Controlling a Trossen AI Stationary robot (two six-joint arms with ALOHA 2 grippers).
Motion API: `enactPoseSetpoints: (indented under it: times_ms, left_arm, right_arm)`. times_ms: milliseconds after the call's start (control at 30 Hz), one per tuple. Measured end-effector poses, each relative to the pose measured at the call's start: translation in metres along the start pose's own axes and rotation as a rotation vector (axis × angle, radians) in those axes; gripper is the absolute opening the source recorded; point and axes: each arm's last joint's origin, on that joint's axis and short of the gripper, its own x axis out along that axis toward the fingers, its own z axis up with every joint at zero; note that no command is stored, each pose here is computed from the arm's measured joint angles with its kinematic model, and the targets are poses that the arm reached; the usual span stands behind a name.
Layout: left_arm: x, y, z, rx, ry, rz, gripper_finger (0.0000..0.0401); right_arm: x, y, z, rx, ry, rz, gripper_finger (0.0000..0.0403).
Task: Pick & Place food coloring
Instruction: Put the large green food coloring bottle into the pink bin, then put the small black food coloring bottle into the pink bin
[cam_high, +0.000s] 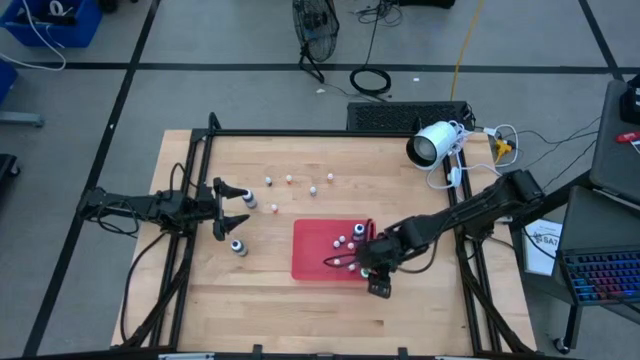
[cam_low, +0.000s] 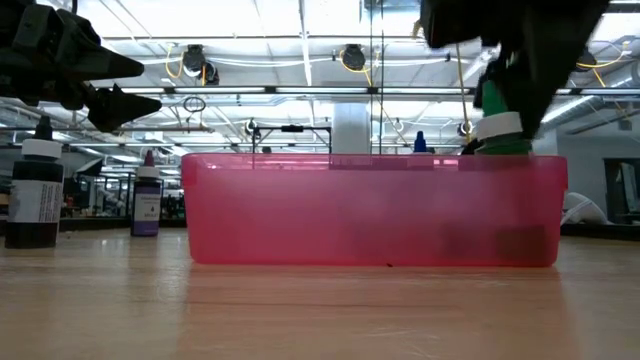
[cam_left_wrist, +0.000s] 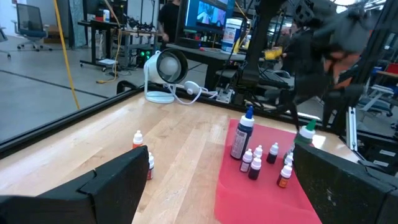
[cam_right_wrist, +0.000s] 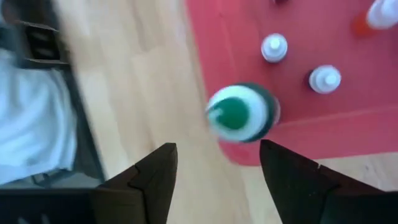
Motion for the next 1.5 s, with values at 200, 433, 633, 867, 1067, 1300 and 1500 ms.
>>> enactPoseSetpoints:
  times_ms: [200, 433, 633, 867, 1067, 1300, 1500]
  left_arm:
    - [0.000, 0.000, 0.000, 0.000, 0.000, 0.000, 0.0392]
    - [0.000, 0.000, 0.000, 0.000, 0.000, 0.000, 0.0392]
    - [0.000, 0.000, 0.000, 0.000, 0.000, 0.000, 0.0392]
    - [0.000, 0.000, 0.000, 0.000, 0.000, 0.000, 0.0392]
    - [0.000, 0.000, 0.000, 0.000, 0.000, 0.000, 0.0392]
    - [0.000, 0.000, 0.000, 0.000, 0.000, 0.000, 0.0392]
    - [0.000, 0.000, 0.000, 0.000, -0.001, 0.001, 0.0392]
  right_arm:
    - [-0.053, 0.007, -0.012, -0.117, -0.150, 0.086, 0.0216]
    - [-0.114, 0.007, -0.047, -0.326, -0.518, -0.027, 0.0215]
    - [-0.117, -0.011, -0.080, -0.363, -0.773, -0.008, 0.0217]
    - [-0.056, -0.061, -0.110, -0.372, -0.880, 0.035, 0.0213]
    - [-0.016, -0.101, -0.134, -0.393, -1.098, 0.142, 0.0217]
    - [-0.029, -0.107, -0.148, -0.537, -1.323, 0.358, 0.0213]
    - [-0.033, -0.108, -0.151, -0.618, -1.340, 0.374, 0.0217]
